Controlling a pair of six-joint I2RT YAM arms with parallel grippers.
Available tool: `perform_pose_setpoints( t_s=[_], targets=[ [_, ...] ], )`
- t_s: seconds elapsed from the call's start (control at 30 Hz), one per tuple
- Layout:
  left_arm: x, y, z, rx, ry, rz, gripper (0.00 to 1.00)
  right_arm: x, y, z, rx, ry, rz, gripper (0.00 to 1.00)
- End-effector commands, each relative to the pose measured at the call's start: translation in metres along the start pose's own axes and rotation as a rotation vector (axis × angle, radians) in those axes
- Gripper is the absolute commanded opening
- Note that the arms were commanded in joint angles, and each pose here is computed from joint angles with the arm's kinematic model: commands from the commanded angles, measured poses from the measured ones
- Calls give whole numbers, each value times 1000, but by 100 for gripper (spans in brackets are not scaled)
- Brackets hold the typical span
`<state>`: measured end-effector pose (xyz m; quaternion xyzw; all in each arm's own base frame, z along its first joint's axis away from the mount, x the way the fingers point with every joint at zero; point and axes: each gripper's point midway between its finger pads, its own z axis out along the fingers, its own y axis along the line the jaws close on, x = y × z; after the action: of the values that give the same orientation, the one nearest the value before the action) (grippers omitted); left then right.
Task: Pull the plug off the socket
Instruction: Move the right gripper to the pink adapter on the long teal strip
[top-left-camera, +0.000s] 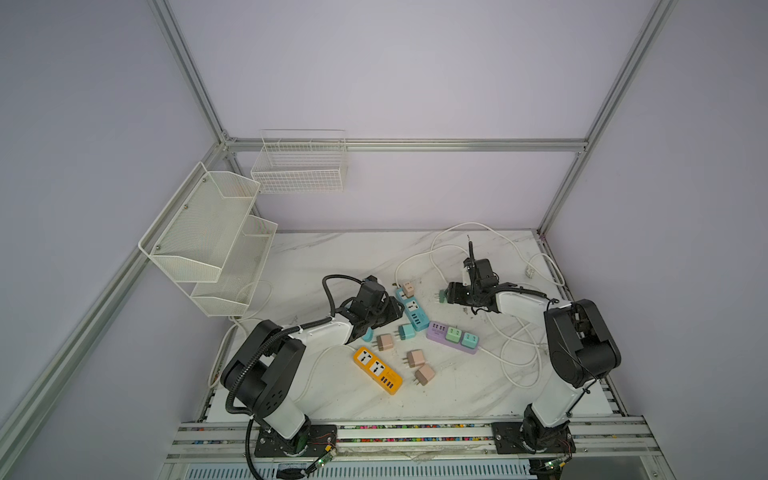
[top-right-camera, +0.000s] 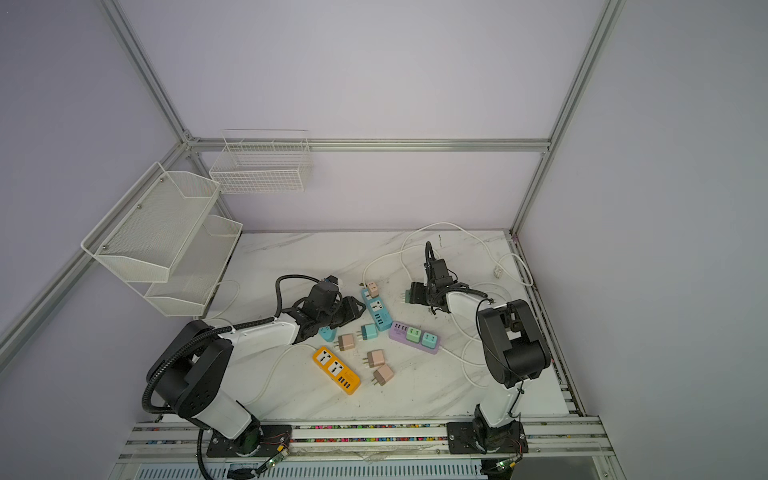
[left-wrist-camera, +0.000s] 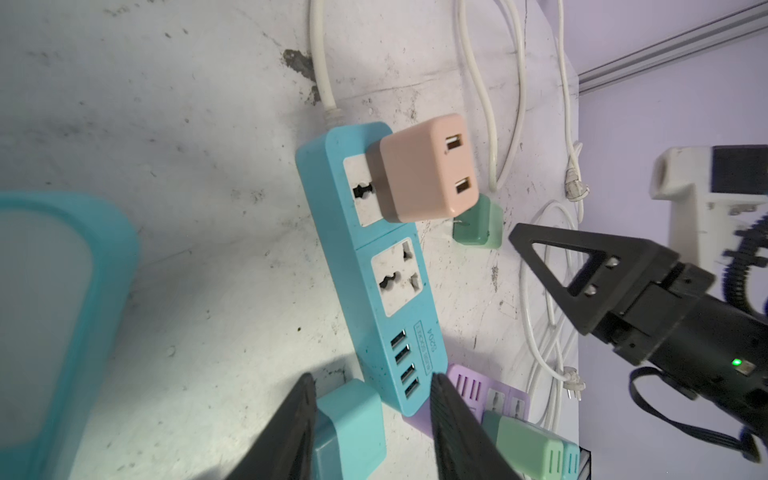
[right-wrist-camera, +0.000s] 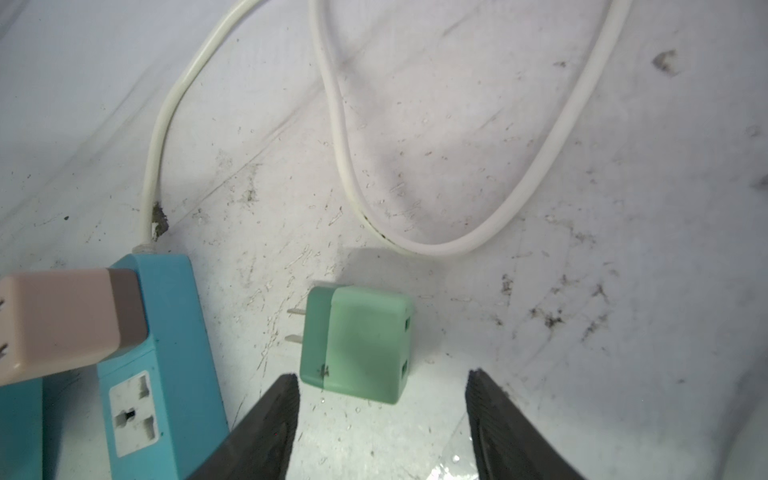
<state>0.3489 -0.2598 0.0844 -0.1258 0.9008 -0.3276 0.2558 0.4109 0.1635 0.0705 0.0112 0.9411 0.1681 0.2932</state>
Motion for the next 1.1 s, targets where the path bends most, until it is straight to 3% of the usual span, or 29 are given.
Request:
perform_pose_setpoints(
  t_s=[0.0, 0.3, 0.6, 1.07],
  targets=[
    [-25, -34, 2, 68, -51, 6, 46, -15, 15, -17, 19, -32, -72, 66],
    [-40, -39, 16, 73, -69, -19, 46, -12, 80, -25, -10, -57, -208, 66],
    [-43, -32, 28, 49, -75, -57, 46, -4, 128, -18, -56, -64, -264, 65],
    [-36, -28, 52, 49, -22, -69, 43, 3, 143, 14, -40, -24, -295, 61]
  ],
)
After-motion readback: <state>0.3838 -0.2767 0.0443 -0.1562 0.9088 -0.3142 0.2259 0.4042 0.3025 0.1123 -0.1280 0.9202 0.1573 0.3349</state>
